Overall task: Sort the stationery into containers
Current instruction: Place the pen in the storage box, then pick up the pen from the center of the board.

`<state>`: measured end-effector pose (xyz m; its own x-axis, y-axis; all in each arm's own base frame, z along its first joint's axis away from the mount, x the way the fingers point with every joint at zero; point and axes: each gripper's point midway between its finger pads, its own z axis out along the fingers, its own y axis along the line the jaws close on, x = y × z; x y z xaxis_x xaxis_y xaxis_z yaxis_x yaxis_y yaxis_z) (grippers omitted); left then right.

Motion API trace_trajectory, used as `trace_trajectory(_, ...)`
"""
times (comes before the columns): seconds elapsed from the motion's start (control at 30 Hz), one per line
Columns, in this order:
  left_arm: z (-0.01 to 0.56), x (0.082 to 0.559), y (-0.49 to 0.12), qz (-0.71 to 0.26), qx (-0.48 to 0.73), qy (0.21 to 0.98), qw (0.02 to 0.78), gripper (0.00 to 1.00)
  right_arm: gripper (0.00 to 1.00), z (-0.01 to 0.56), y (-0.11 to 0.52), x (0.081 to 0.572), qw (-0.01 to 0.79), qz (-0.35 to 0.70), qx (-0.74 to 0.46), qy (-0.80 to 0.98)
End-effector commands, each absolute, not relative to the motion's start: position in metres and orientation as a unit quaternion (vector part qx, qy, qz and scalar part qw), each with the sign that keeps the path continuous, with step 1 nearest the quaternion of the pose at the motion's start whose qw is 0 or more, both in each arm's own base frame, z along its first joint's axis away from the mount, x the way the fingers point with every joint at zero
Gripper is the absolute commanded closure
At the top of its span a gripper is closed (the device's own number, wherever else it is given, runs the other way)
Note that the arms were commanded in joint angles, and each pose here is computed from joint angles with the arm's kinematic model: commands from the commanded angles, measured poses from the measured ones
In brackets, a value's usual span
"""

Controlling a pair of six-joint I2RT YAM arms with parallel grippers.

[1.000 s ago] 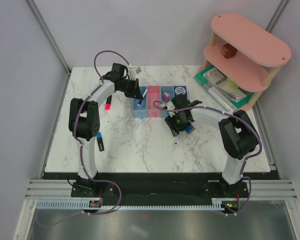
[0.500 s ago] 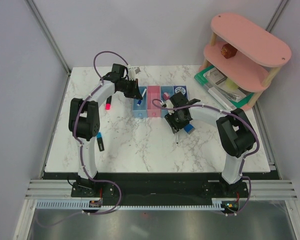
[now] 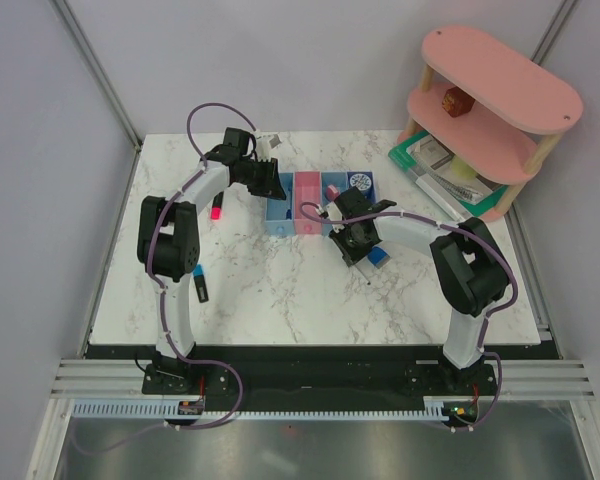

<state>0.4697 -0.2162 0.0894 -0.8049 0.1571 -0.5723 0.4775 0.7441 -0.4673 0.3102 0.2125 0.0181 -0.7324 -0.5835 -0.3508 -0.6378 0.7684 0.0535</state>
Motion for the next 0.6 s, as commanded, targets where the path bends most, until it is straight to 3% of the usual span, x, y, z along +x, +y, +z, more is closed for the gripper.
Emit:
trace_trajectory(0.0,0.111,0.475,-0.219,-0.322,0.179,0.886,0.282,0.69,0.80,0.023,0.215,0.314,0.176,0.082,-0.334,0.922)
trace_trajectory(0.27,0.144,0.473,-0.221,-0.336,0.204,0.866,0.307,0.65,0.83,0.047,0.224,0.312,0.193,0.104,-0.347,0.912)
trace_trajectory(0.57,0.213,0.432,-0.227,-0.357,0.322,0.797,0.366,0.66,0.83,0.125,0.261,0.306,0.240,0.213,-0.389,0.864)
